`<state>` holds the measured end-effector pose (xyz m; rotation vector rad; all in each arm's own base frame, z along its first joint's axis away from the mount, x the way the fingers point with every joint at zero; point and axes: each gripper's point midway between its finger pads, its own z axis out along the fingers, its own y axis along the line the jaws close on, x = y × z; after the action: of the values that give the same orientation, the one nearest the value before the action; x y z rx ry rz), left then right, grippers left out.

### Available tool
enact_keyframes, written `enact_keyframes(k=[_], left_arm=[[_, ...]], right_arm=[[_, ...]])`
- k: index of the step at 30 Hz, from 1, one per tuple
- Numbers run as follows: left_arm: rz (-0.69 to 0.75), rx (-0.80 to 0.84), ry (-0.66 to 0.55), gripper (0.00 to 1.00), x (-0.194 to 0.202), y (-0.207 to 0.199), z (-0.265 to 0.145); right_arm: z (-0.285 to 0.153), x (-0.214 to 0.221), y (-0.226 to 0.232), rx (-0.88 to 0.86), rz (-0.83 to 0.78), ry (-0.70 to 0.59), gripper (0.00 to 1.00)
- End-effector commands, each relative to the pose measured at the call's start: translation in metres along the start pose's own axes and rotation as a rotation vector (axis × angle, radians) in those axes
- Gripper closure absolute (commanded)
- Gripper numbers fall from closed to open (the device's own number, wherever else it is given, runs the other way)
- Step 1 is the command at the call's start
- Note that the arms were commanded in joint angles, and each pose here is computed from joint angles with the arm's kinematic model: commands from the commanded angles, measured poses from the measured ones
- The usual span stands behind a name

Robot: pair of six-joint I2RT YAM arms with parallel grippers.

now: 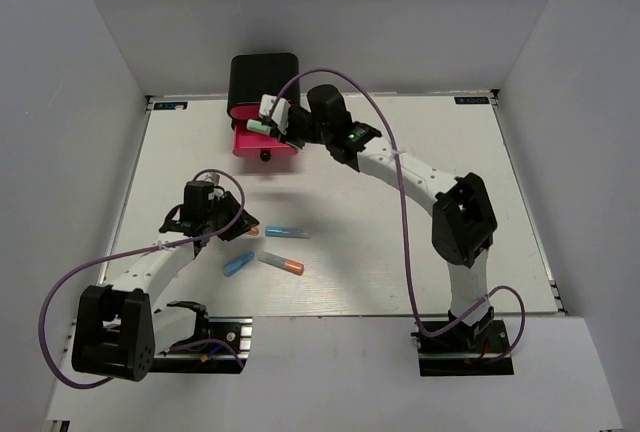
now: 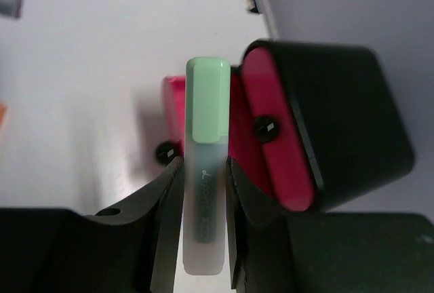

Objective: Sort the stationery into containers
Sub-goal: Place the pen in the storage box, then pick up the pen from the center of the board.

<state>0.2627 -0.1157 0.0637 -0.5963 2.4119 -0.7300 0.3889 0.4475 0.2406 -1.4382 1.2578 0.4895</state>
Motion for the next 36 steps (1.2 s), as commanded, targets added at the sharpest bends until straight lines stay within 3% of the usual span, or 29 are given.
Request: enact_keyframes(k=[1, 3, 7, 10, 13, 14, 15, 16, 19, 22, 25, 26, 28, 29, 30, 32, 33, 35, 36], left_arm=[[0.153, 0.123, -0.042, 0.58, -0.023, -0.034, -0.006], [0.160, 0.124, -0.030, 0.55, -0.020, -0.034, -0.006], [0.162, 0.121, -0.040, 0.38, -0.021, -0.034, -0.010], [0.109, 0.115, -0.043, 0.35, -0.022, -0.035, -0.010], [0.024, 0.134, -0.056, 0.35, -0.023, -0.039, -0.007], [0.005, 0.154, -0.074, 0.39, -0.025, -0.042, -0.006], [-0.021, 0.160, -0.077, 0.41, -0.026, -0.042, -0.003], [-0.055, 0.188, -0.086, 0.43, -0.030, -0.050, -0.004], [-0.093, 0.205, -0.096, 0.50, -0.036, -0.054, 0.005], [-0.092, 0.207, -0.098, 0.54, -0.045, -0.060, 0.011], [-0.137, 0.193, -0.102, 0.61, -0.057, -0.062, 0.020], [-0.151, 0.205, -0.110, 0.63, -0.063, -0.068, 0.021], [-0.173, 0.207, -0.123, 0.68, -0.072, -0.072, 0.027], [-0.187, 0.207, -0.121, 0.69, -0.073, -0.072, 0.031], [-0.201, 0.230, -0.137, 0.70, -0.081, -0.080, 0.032], [-0.223, 0.226, -0.131, 0.73, -0.087, -0.082, 0.041], [-0.222, 0.230, -0.133, 0.73, -0.090, -0.084, 0.043], [-0.218, 0.241, -0.131, 0.73, -0.096, -0.091, 0.046], [-0.226, 0.223, -0.116, 0.73, -0.093, -0.086, 0.050]], right_arm=[[0.030, 0.006, -0.026, 0.069, -0.086, 0.000, 1.00], [0.036, 0.006, -0.038, 0.108, -0.103, 0.004, 0.98], [0.066, 0.017, -0.066, 0.197, -0.132, 0.004, 0.95], [0.076, 0.022, -0.072, 0.218, -0.144, -0.004, 0.86], [0.078, 0.025, -0.070, 0.208, -0.147, -0.004, 0.77], [0.079, 0.028, -0.066, 0.199, -0.149, 0.000, 0.74], [0.079, 0.034, -0.067, 0.199, -0.147, 0.010, 0.69], [0.080, 0.035, -0.064, 0.194, -0.147, 0.014, 0.58], [0.075, 0.033, -0.066, 0.204, -0.136, 0.016, 0.46], [0.066, 0.024, -0.065, 0.201, -0.135, 0.001, 0.42], [0.053, 0.017, -0.070, 0.209, -0.129, -0.012, 0.42], [0.051, 0.014, -0.070, 0.209, -0.114, -0.019, 0.48], [0.034, 0.003, -0.076, 0.227, -0.069, -0.040, 0.63], [0.030, 0.008, -0.073, 0.220, -0.051, -0.033, 0.79], [0.012, -0.009, -0.084, 0.240, -0.049, -0.064, 0.86], [0.008, 0.005, -0.066, 0.187, 0.006, -0.050, 0.96], [-0.007, -0.013, -0.068, 0.182, -0.003, -0.089, 0.96], [-0.017, 0.001, -0.043, 0.087, 0.051, -0.077, 0.91], [-0.032, -0.008, -0.036, 0.052, 0.047, -0.078, 0.82]])
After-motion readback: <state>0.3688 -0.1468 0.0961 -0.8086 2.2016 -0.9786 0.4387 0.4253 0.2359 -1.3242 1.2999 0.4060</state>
